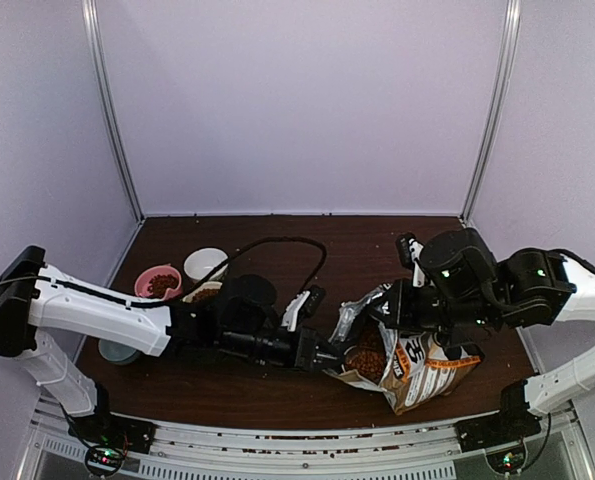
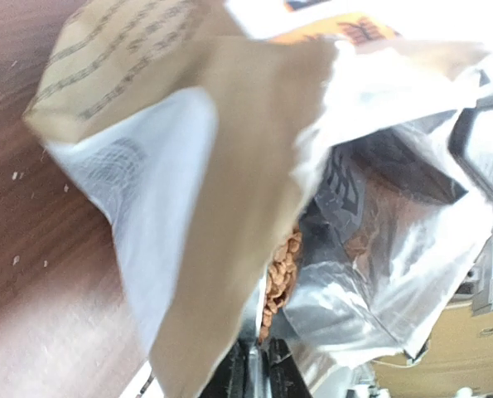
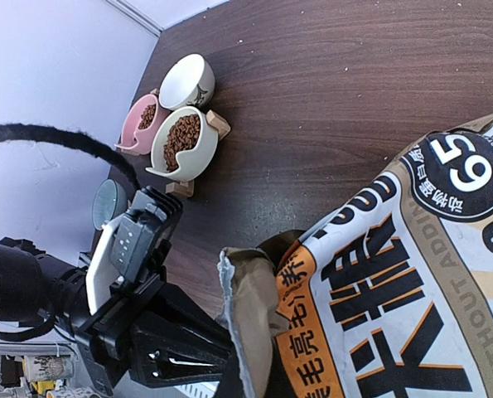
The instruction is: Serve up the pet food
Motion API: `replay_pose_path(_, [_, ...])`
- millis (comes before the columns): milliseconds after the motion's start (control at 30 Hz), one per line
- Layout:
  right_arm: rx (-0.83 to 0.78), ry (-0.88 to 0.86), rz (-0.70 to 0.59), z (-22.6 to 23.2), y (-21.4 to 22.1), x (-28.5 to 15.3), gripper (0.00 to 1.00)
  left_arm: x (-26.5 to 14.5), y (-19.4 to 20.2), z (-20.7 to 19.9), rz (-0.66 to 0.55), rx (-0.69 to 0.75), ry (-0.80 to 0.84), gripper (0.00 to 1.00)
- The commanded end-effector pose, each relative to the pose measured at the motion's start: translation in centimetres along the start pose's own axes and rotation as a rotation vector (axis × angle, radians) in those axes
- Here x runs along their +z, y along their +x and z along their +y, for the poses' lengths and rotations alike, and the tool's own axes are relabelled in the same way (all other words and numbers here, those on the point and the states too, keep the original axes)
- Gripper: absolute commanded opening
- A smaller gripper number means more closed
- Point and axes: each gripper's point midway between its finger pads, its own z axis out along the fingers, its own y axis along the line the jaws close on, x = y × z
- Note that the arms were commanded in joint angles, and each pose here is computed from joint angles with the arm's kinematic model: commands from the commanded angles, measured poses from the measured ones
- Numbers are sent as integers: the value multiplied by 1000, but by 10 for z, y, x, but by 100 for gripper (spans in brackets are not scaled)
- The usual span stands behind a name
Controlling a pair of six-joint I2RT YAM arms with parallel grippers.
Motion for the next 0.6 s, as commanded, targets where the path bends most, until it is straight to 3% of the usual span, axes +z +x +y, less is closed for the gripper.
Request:
replay_pose_path(0, [20,30,-88,-9,-17,-7,0,-26,-24,-36,-103,-80,180,0])
replay_pose_path(333, [16,43,-98,-11,-20,-9,0,-66,-46,-30,-249,-186,192,0])
replay_pose_path(567, [20,36,-105,-8,-23,-10,0,-77,-46,-35,-264,-177,205,0])
